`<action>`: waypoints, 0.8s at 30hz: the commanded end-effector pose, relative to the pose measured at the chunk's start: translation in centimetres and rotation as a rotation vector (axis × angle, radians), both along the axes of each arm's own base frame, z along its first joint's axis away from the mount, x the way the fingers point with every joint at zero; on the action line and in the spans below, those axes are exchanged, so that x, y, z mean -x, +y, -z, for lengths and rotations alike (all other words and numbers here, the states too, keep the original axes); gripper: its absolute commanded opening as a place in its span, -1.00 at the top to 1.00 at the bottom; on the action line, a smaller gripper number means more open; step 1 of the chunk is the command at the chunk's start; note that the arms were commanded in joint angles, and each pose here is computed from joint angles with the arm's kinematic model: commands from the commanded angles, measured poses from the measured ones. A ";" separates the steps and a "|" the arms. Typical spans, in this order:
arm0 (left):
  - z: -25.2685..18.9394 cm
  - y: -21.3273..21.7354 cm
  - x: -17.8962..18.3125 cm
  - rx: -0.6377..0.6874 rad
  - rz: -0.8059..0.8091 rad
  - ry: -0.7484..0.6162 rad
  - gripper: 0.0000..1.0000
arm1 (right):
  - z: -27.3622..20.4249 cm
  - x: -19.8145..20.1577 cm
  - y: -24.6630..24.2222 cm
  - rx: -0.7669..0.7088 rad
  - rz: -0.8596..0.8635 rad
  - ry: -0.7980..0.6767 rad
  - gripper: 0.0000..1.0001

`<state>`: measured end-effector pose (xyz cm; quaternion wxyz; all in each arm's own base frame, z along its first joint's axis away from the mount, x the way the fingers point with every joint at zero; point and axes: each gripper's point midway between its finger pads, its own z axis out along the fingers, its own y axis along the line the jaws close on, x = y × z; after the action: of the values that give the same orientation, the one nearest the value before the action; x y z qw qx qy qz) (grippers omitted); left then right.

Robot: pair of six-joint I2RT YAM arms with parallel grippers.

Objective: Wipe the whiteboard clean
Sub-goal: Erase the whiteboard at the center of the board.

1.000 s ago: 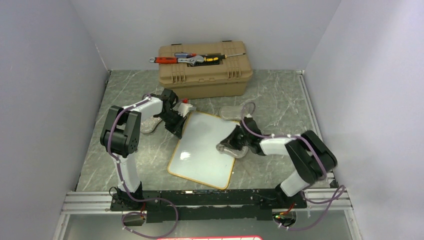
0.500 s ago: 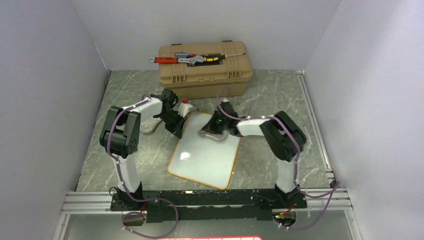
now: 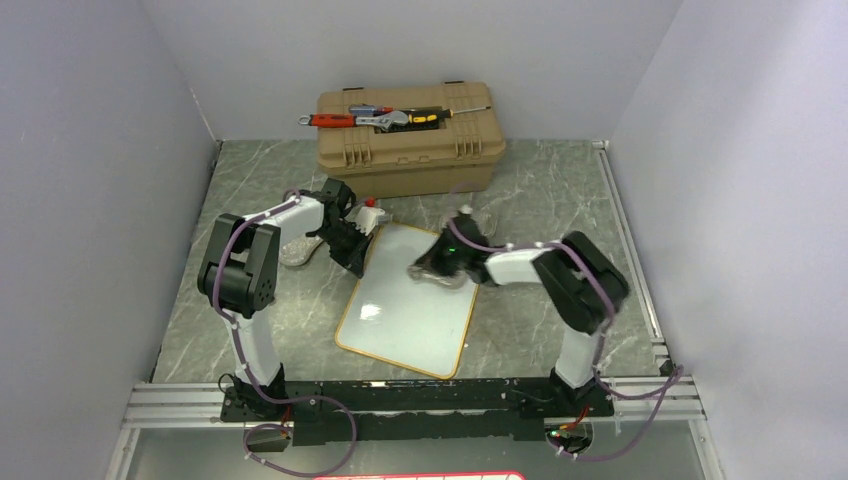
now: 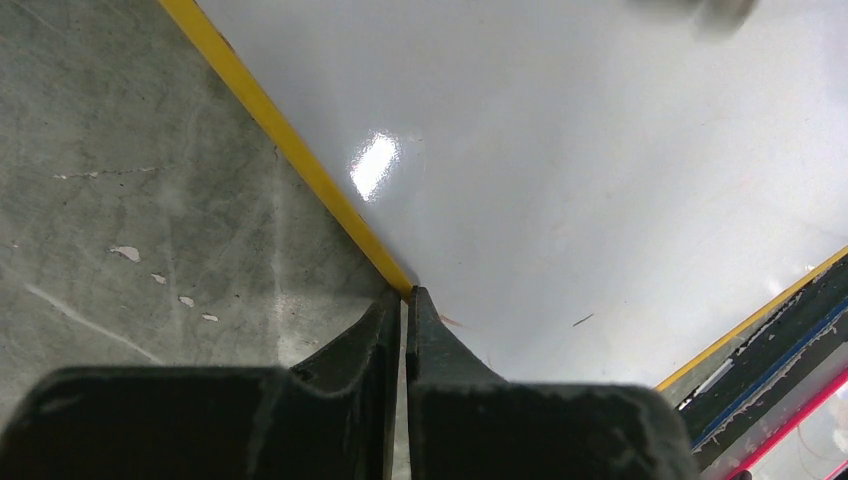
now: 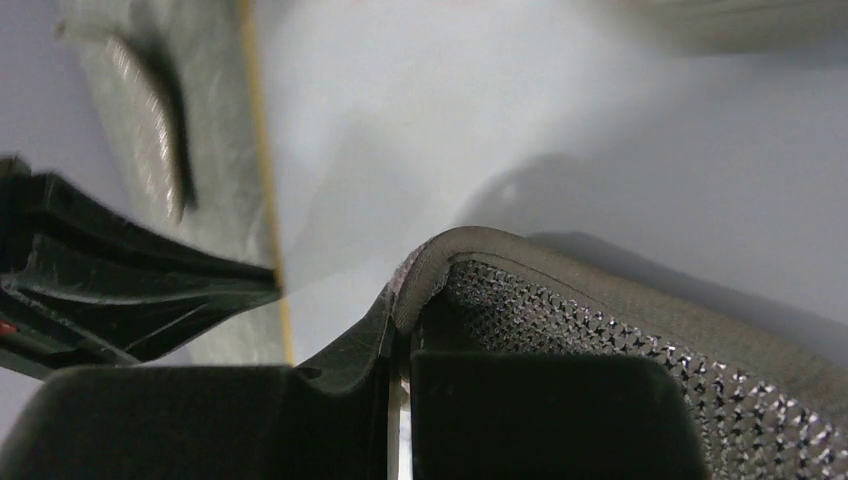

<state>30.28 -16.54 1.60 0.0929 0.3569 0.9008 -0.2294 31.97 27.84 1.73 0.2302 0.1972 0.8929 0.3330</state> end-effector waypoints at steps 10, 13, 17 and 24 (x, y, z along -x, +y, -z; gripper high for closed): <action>3.0 2.1 1.5 -0.132 0.064 0.038 0.82 | 4.4 18.3 -6.6 0.162 -0.141 0.382 1.00; 2.9 2.1 1.4 -0.126 0.067 0.029 0.82 | 4.0 19.5 -8.9 0.192 -0.099 0.369 1.00; 2.9 2.1 1.6 -0.126 0.067 0.033 0.82 | 5.5 20.3 -7.9 0.107 -0.070 0.368 1.00; 3.0 2.1 1.8 -0.126 0.073 0.045 0.82 | 5.5 11.3 2.6 0.138 -0.224 0.216 1.00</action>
<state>30.27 -16.44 1.70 0.0932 0.3679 0.8966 -0.2281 17.75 29.42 1.27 0.0933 0.1549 0.9103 0.3724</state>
